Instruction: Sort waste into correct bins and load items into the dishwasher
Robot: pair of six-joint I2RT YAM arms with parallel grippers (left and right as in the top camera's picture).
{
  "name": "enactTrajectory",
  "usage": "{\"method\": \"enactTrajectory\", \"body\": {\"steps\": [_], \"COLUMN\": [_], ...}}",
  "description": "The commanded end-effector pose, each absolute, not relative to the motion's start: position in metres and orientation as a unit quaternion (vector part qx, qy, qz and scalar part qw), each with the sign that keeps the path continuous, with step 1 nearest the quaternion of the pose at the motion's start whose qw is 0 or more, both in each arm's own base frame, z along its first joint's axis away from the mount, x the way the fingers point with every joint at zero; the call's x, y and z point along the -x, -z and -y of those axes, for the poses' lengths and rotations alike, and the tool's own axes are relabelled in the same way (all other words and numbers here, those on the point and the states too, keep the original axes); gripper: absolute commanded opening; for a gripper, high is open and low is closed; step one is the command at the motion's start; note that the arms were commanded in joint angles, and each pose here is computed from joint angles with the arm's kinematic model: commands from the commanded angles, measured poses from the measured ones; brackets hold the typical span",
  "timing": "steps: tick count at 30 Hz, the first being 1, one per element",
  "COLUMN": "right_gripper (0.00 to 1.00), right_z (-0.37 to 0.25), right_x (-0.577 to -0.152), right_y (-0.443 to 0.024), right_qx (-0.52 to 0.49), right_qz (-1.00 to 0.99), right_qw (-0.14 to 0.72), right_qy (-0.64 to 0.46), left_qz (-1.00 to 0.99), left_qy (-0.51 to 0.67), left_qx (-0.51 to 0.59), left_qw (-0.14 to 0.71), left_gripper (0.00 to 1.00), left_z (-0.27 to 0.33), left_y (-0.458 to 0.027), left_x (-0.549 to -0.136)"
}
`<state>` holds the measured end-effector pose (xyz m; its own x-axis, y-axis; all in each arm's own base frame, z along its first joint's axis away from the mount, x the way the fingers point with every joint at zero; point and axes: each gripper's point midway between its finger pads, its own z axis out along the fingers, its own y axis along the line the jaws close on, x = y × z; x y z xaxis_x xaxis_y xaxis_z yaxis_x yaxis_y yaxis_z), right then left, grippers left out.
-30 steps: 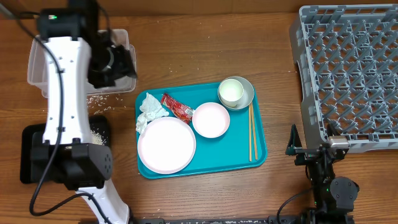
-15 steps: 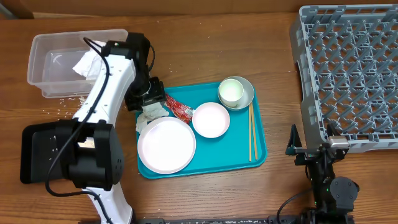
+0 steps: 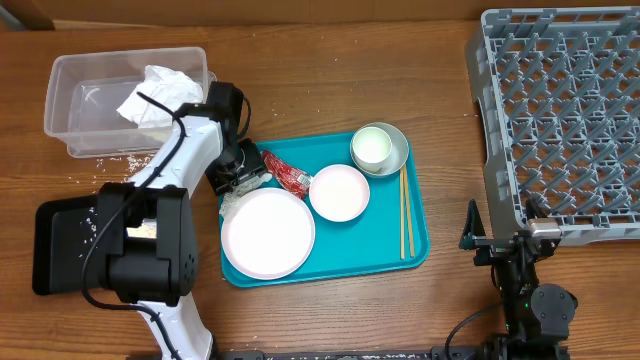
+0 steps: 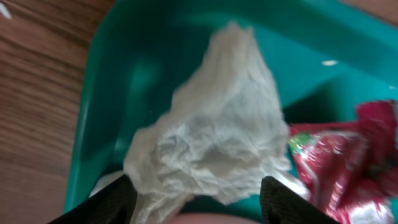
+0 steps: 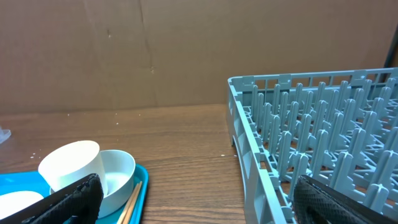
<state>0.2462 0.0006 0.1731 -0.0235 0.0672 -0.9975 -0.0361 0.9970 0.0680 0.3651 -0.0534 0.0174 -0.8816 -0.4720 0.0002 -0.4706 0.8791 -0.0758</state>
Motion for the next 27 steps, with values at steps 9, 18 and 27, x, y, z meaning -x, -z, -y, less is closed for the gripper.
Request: {"method": "enactTrajectory", "body": {"steps": [9,18,27], "right_gripper": [1.0,1.0,1.0], "right_z": [0.002,0.002,0.002], "right_x": [-0.246,-0.246,-0.246], "right_y": [-0.172,-0.172,-0.171], "right_qx": [-0.012,-0.012,-0.012], "right_qz": [-0.713,-0.713,-0.713], "right_qw": [0.701,0.701,0.7], "right_qy": [-0.03,-0.03,-0.03], "left_qz": [-0.963,-0.964,-0.969], "left_qy": [0.026,0.037,0.063], "left_qx": [0.266,0.264,0.225], "left_qw": [0.014,0.007,0.084], "left_gripper": [0.25,0.04,0.04], "left_z": [0.047,0.053,0.056], "left_y": [-0.003,-0.037,-0.143], "left_x": [-0.354,-0.361,-0.391]}}
